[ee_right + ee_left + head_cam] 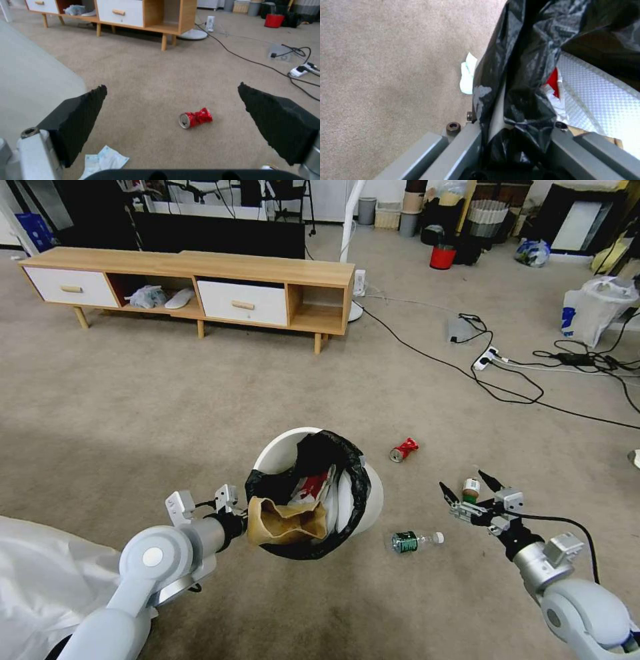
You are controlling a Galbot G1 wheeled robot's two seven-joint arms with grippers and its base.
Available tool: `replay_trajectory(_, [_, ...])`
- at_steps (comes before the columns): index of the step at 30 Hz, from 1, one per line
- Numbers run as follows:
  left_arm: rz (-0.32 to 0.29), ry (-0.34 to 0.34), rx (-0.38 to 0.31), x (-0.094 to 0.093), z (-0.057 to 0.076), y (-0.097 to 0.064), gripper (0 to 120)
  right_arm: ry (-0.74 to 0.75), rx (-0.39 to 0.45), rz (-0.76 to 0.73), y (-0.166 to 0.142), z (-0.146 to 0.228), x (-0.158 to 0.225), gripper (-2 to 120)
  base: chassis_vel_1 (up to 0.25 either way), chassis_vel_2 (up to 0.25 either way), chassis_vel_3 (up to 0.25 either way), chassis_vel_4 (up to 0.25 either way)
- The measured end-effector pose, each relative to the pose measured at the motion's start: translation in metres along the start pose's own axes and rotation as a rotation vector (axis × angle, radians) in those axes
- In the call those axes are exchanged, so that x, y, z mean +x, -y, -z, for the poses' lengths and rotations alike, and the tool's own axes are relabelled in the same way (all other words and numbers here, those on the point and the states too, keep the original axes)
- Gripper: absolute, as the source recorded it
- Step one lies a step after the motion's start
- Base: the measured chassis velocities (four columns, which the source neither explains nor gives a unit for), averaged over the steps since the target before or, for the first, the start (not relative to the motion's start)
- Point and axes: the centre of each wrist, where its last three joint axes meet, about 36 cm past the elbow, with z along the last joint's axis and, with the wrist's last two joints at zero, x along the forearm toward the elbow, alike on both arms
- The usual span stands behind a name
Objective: Pick up the trash bin and place the garbage on the floor into it.
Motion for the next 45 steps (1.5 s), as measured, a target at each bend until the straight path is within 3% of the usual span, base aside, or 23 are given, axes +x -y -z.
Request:
replay_trajectory(29, [-0.010, -0.012, -0.016, -0.0027, -0.0074, 0.0024, 0, 0.009, 0.013, -0.014, 0.0043, 0.0082, 0.0085, 100, 0.000, 0.000, 0.000, 0.000])
replay_trajectory(45, [-0.011, -0.009, -0.015, -0.0016, -0.0093, 0.0033, 0, 0.016, 0.010, -0.013, 0.0036, 0.0069, 0.0098, 100, -0.094, 0.091, 0.094, -0.094])
